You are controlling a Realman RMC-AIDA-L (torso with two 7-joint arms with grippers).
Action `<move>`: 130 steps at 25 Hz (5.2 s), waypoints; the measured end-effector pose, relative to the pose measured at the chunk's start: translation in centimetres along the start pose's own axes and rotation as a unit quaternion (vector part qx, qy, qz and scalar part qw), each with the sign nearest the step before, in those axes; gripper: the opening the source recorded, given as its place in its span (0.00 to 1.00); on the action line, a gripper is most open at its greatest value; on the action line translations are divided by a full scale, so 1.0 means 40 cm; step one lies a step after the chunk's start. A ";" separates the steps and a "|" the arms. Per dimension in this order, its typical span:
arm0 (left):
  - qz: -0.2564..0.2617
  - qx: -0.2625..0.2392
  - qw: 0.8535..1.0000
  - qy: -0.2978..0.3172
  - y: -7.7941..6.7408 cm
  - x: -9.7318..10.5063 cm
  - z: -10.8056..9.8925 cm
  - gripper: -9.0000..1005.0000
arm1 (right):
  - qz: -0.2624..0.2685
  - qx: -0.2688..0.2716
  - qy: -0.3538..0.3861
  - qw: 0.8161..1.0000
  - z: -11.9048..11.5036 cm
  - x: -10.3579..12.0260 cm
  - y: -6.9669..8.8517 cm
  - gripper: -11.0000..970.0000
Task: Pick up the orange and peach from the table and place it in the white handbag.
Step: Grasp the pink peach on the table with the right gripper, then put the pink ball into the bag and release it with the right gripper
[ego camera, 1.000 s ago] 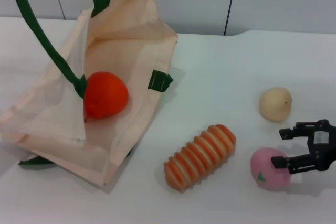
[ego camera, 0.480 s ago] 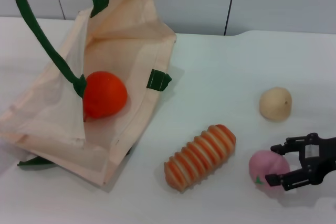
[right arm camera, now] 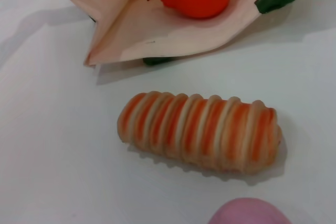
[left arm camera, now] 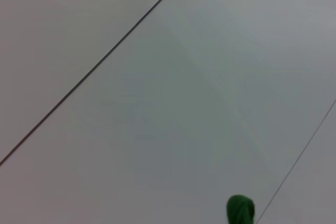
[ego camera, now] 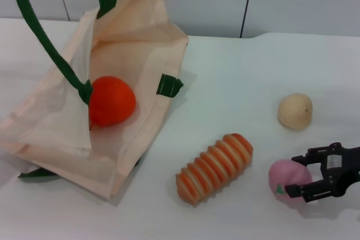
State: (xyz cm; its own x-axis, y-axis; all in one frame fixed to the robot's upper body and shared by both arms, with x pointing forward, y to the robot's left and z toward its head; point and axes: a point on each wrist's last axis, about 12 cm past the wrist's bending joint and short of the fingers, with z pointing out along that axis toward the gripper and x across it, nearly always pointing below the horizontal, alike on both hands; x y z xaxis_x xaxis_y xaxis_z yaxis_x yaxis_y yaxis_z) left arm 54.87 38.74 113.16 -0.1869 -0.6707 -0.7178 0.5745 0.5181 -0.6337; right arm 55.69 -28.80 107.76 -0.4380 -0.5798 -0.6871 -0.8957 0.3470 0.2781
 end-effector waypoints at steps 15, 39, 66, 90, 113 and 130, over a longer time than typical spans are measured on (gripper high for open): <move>0.002 -0.004 1.000 0.000 0.002 0.000 0.000 0.13 | -0.001 -0.002 0.002 1.000 0.001 -0.001 0.001 0.66; 0.002 -0.005 1.000 0.000 0.003 0.001 0.000 0.13 | 0.017 0.004 0.020 1.000 -0.003 -0.004 -0.006 0.46; 0.000 0.017 1.000 0.006 -0.008 0.007 0.026 0.13 | -0.170 -0.031 -0.123 0.977 0.044 -0.396 -0.015 0.42; -0.018 0.076 0.997 0.017 -0.040 0.022 0.087 0.13 | -0.209 0.101 -0.099 0.968 0.306 -0.639 0.012 0.42; -0.036 0.136 0.989 0.035 -0.080 0.055 0.163 0.13 | -0.240 0.156 -0.073 0.955 0.391 -0.649 0.050 0.42; -0.035 0.139 0.989 0.041 -0.083 0.059 0.177 0.13 | -0.317 0.152 -0.086 0.932 0.414 -0.640 0.077 0.43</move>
State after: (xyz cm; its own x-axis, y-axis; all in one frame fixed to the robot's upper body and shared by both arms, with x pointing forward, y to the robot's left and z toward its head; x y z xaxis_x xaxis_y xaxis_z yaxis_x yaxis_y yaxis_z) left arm 58.17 31.68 115.63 -0.2913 -0.6477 -0.7040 0.7524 0.2993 -0.5867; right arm 65.42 -0.66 115.10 0.2151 -0.6209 -0.7538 -0.8955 0.1826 -0.4060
